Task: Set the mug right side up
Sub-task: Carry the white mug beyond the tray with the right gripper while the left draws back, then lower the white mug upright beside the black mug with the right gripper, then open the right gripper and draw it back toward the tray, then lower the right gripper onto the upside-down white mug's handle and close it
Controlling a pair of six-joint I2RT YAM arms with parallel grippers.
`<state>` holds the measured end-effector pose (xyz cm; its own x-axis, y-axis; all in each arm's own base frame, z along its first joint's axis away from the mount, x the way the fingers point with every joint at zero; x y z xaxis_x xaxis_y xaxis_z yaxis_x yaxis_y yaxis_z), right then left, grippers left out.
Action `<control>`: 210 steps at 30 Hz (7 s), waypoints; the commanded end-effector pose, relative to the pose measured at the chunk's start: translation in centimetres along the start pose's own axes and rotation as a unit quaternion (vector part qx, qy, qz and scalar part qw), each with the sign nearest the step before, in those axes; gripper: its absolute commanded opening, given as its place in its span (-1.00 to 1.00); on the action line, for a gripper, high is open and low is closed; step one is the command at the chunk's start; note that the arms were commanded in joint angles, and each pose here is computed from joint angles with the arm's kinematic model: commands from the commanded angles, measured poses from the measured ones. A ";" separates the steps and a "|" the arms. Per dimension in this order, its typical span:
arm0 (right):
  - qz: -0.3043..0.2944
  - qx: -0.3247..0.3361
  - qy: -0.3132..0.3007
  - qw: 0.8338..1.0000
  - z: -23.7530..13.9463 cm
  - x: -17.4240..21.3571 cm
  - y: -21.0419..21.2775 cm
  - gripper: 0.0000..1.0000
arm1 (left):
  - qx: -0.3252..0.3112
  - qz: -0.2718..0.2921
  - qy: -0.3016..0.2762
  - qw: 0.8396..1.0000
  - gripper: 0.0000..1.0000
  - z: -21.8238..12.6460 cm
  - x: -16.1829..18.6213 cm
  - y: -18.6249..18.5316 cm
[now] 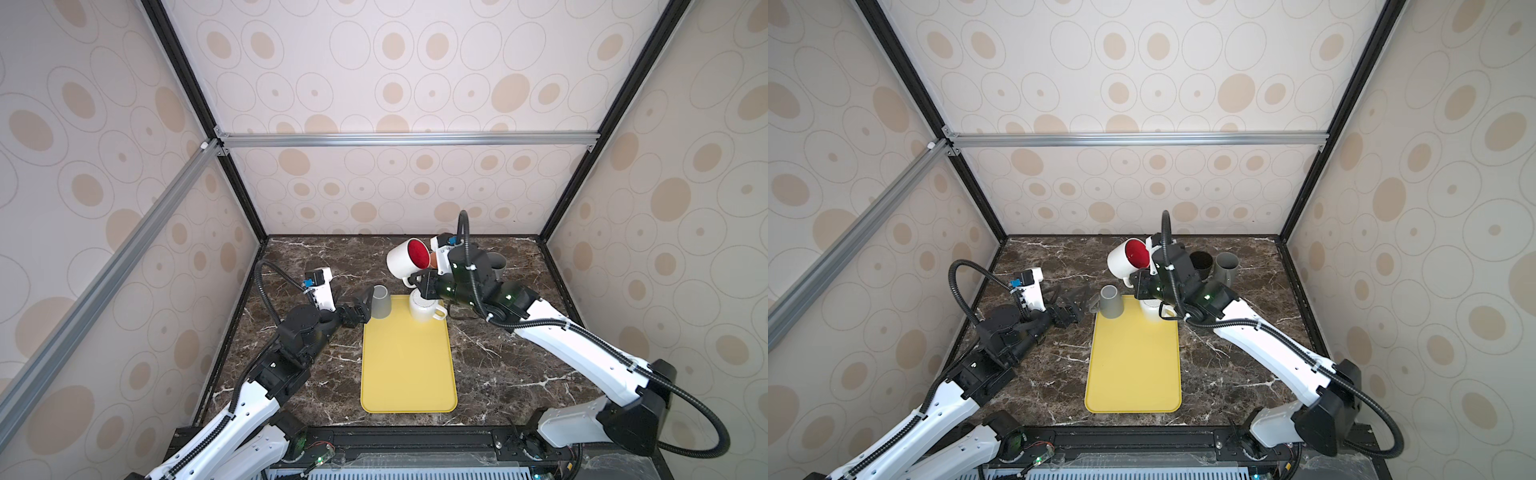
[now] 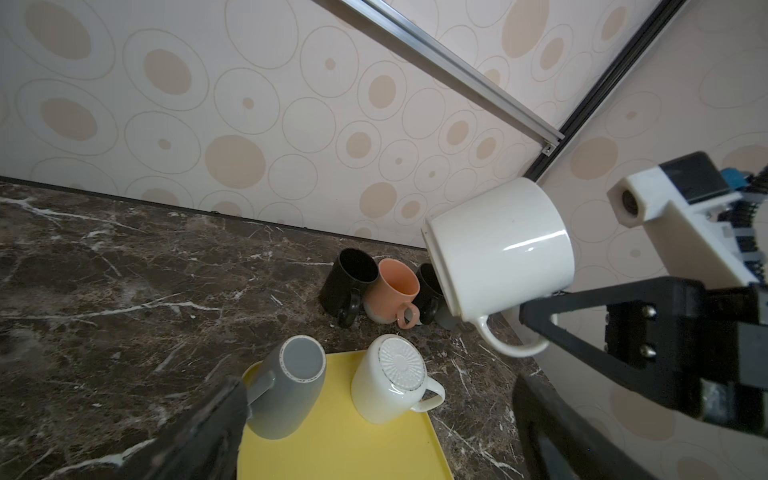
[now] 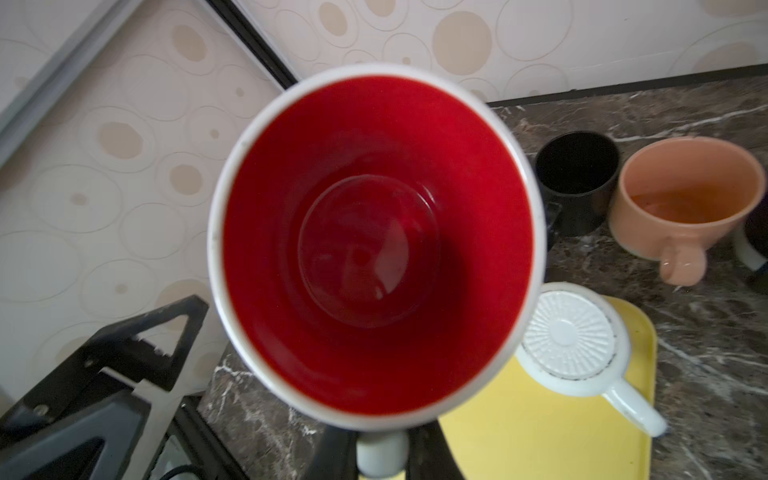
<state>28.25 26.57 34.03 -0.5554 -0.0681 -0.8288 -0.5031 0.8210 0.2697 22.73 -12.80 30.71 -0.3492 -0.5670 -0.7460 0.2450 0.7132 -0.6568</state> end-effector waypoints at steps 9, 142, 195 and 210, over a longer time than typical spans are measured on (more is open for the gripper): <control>-0.059 0.123 -0.010 0.991 4.9 -5.6 -0.4 -1.00 | -0.029 0.023 0.016 0.999 1.00 1.0 -0.8 1.1; -0.081 0.126 0.137 0.979 23.1 0.6 -6.5 -0.21 | -0.058 0.038 0.042 0.997 1.00 1.4 2.5 5.0; -0.343 0.034 0.315 0.884 8.2 12.7 -12.7 -0.14 | -0.001 0.008 0.090 0.996 1.00 2.0 4.9 4.8; -0.341 0.028 0.326 0.881 9.9 13.0 -13.3 -0.16 | 0.000 0.003 0.091 0.996 1.00 2.0 5.0 4.9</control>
<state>33.77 20.25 15.14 -0.4191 -0.8419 -0.3399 -0.8333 0.5053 -0.2242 23.96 -13.06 23.10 -0.5196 -0.4598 -0.7201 0.2368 0.7323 -0.6385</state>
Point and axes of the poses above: each gripper's point midway between its finger pads, its own z axis out along the fingers, its own y axis along the line the jaws close on, x = y × z, the point moved 6 cm from there along -z, back along the fingers, and after that the axes turned 14 degrees about -z, right-handed, at the moved point
